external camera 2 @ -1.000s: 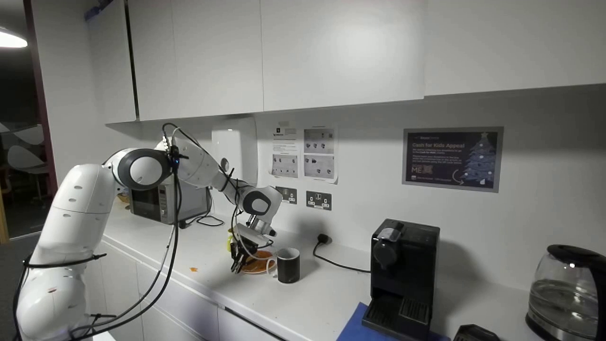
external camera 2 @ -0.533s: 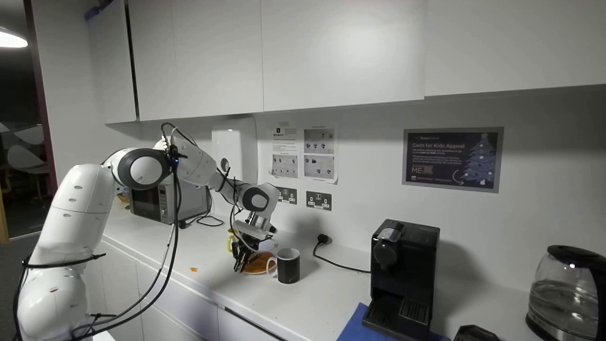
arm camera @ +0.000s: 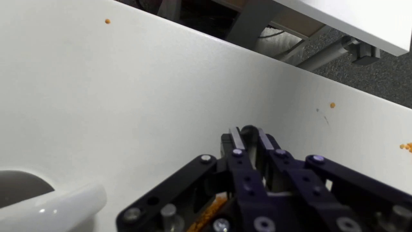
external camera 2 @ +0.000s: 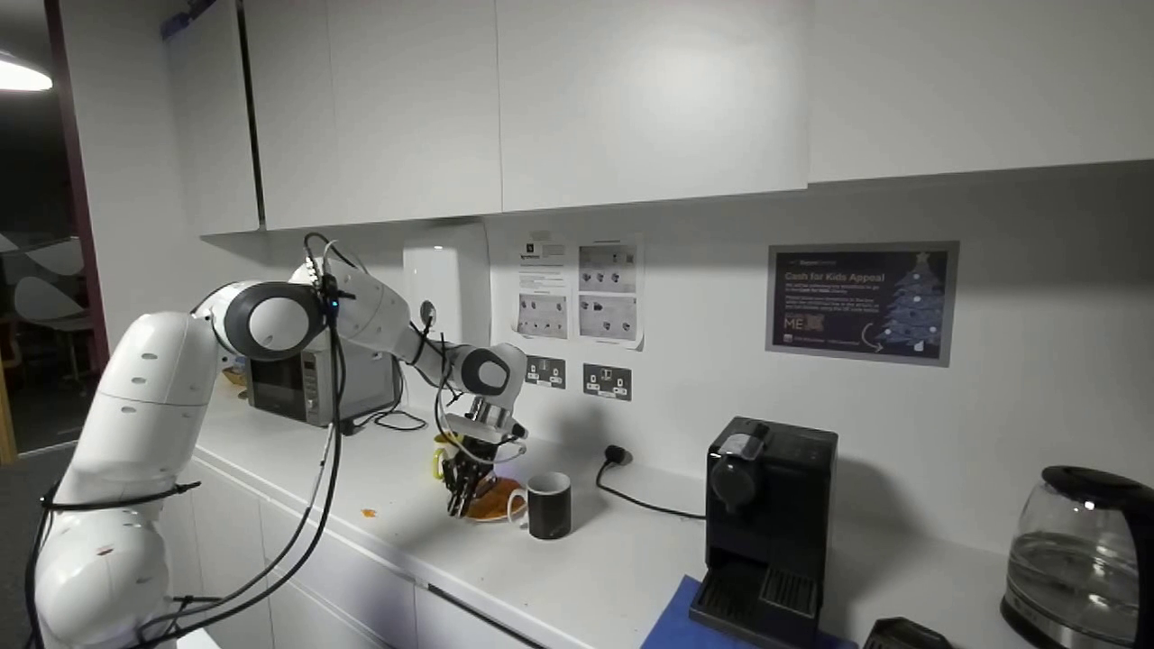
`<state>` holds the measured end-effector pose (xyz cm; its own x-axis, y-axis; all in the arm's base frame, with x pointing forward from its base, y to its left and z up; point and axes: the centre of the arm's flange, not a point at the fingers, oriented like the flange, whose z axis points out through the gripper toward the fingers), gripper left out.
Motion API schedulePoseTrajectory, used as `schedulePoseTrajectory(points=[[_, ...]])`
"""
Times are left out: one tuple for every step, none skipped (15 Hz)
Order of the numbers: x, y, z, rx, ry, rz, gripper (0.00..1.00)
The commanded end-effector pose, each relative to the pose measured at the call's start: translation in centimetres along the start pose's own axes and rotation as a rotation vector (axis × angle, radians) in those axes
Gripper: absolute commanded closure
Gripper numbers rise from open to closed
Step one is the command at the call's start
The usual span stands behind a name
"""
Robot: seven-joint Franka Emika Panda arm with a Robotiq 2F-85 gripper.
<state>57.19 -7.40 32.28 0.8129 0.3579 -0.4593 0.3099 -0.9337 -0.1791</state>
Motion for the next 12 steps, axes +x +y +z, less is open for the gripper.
schedulePoseTrajectory(points=[[-0.6,-0.5,-1.7,-0.065,-0.043,0.043,0.97],[-0.5,-0.6,-2.0,-0.089,-0.050,0.051,0.97],[-0.5,-0.7,-2.3,-0.116,-0.058,0.058,0.97],[-0.4,-0.8,-2.5,-0.138,-0.063,0.063,0.97],[-0.4,-1.0,-2.8,-0.162,-0.068,0.071,0.97],[-0.4,-1.2,-3.1,-0.184,-0.069,0.078,0.97],[-0.3,-1.5,-3.4,-0.200,-0.067,0.082,0.97],[-0.2,-1.7,-3.6,-0.216,-0.064,0.090,0.97],[-0.2,-1.9,-3.9,-0.226,-0.061,0.097,0.97],[-0.2,-2.2,-4.0,-0.234,-0.057,0.108,0.97],[-0.1,-2.5,-4.2,-0.239,-0.054,0.128,0.97],[-0.1,-2.8,-4.3,-0.243,-0.058,0.150,0.97]])
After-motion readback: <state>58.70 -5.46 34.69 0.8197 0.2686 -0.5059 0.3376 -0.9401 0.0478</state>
